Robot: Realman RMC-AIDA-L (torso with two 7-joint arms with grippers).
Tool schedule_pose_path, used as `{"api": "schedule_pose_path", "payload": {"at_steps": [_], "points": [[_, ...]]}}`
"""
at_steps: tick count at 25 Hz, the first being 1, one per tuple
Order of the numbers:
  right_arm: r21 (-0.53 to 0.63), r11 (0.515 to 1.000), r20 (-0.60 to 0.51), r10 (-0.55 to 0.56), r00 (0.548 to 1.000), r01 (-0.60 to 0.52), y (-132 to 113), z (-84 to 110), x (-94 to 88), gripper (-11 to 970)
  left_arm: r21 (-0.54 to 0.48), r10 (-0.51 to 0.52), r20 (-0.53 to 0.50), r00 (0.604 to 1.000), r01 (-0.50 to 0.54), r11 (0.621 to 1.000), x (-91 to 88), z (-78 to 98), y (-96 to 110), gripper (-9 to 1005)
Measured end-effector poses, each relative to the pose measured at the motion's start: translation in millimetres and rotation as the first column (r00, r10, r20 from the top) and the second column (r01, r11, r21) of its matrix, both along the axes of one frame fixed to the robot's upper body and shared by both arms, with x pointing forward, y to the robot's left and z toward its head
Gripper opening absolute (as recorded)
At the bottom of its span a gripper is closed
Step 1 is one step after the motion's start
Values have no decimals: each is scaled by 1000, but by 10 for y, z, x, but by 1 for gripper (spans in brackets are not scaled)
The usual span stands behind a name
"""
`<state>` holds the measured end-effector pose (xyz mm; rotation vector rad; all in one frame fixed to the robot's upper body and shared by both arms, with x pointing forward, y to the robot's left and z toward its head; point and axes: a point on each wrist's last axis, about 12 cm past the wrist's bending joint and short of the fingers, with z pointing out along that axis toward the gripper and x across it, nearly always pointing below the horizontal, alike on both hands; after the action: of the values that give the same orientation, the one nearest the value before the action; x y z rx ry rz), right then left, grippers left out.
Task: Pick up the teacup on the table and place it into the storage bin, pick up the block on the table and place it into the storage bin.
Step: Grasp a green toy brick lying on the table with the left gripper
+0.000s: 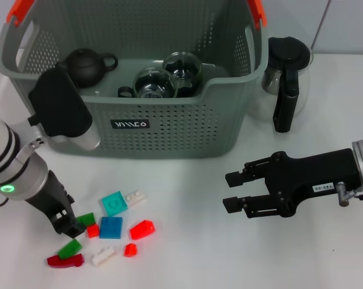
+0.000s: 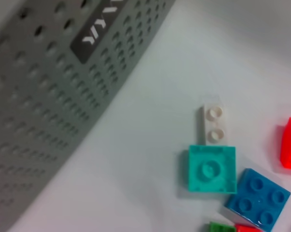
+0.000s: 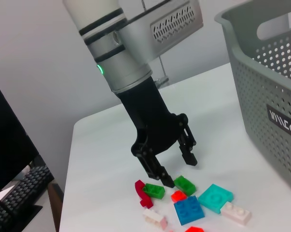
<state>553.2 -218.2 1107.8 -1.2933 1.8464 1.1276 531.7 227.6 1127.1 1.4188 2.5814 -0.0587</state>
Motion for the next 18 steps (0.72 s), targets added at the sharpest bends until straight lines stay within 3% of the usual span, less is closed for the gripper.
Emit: {"api": "schedule_pose_path", "payload": {"at_steps": [18], "points": [[-1,1000,-4,-4,1000,4,-11,-3,-2,567,11,5,-6,1000,-5,1000,39,-41,-44,593]]}}
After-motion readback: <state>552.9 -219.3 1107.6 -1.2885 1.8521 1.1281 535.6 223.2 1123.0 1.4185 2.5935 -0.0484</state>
